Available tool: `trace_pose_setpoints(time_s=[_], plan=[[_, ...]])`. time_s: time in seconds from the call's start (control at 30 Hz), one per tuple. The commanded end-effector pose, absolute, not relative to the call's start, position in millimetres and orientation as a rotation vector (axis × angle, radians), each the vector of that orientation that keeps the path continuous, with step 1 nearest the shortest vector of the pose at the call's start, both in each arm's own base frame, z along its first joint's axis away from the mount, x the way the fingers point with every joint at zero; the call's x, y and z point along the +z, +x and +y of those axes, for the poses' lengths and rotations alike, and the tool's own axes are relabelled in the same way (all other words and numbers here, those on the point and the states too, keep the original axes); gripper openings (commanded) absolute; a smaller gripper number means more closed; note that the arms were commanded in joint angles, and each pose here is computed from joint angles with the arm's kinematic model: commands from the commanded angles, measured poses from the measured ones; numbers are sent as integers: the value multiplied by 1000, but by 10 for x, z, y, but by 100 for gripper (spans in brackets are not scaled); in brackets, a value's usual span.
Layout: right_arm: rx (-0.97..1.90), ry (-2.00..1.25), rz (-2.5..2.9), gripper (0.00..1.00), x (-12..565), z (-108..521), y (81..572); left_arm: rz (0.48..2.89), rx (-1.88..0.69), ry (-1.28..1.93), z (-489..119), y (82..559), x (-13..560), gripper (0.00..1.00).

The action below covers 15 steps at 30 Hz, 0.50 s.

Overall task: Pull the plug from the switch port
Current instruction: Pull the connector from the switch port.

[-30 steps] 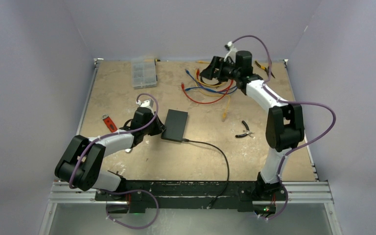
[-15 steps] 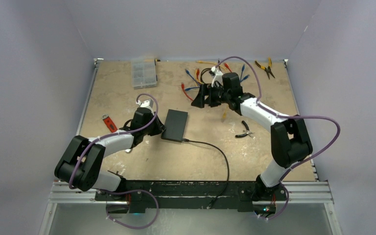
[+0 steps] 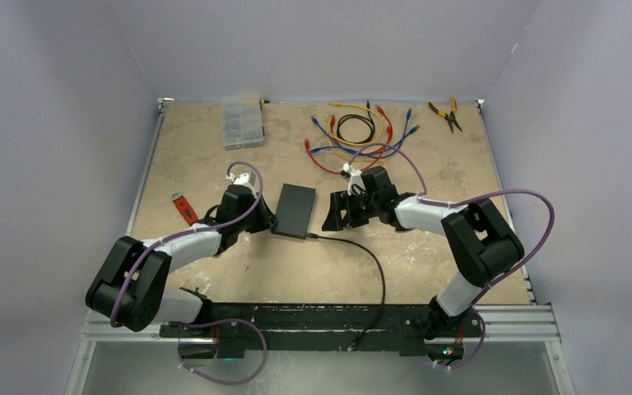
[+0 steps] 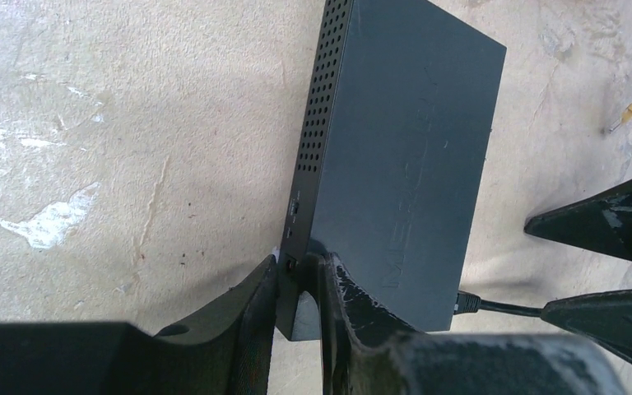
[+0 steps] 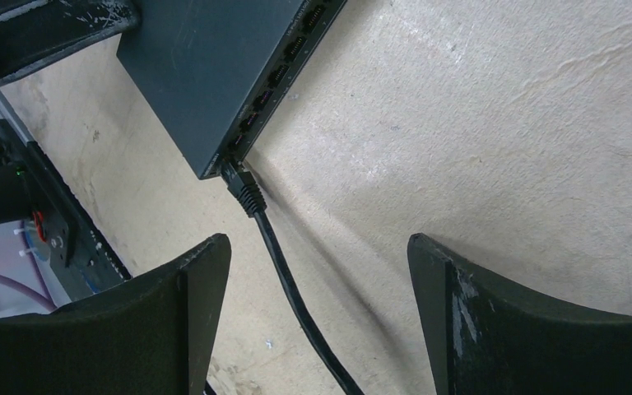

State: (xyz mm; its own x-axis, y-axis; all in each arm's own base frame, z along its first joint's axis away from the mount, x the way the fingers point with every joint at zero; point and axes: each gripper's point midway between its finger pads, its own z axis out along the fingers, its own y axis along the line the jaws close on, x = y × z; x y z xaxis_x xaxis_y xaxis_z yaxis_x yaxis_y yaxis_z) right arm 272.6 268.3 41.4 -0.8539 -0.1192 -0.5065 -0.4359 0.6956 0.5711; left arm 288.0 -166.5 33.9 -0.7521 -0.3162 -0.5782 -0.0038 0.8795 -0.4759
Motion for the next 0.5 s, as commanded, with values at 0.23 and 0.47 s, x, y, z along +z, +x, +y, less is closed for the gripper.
trace_pose_setpoints(time_s=[0.23,0.47], plan=[[1095,-449,2435,69,412,2820,2626,2554,-531,-185,-1531,2419,-66,24],[1161,-451,2441,61,363,2906,2560,2553,-532,-181,-1532,2417,-67,24]])
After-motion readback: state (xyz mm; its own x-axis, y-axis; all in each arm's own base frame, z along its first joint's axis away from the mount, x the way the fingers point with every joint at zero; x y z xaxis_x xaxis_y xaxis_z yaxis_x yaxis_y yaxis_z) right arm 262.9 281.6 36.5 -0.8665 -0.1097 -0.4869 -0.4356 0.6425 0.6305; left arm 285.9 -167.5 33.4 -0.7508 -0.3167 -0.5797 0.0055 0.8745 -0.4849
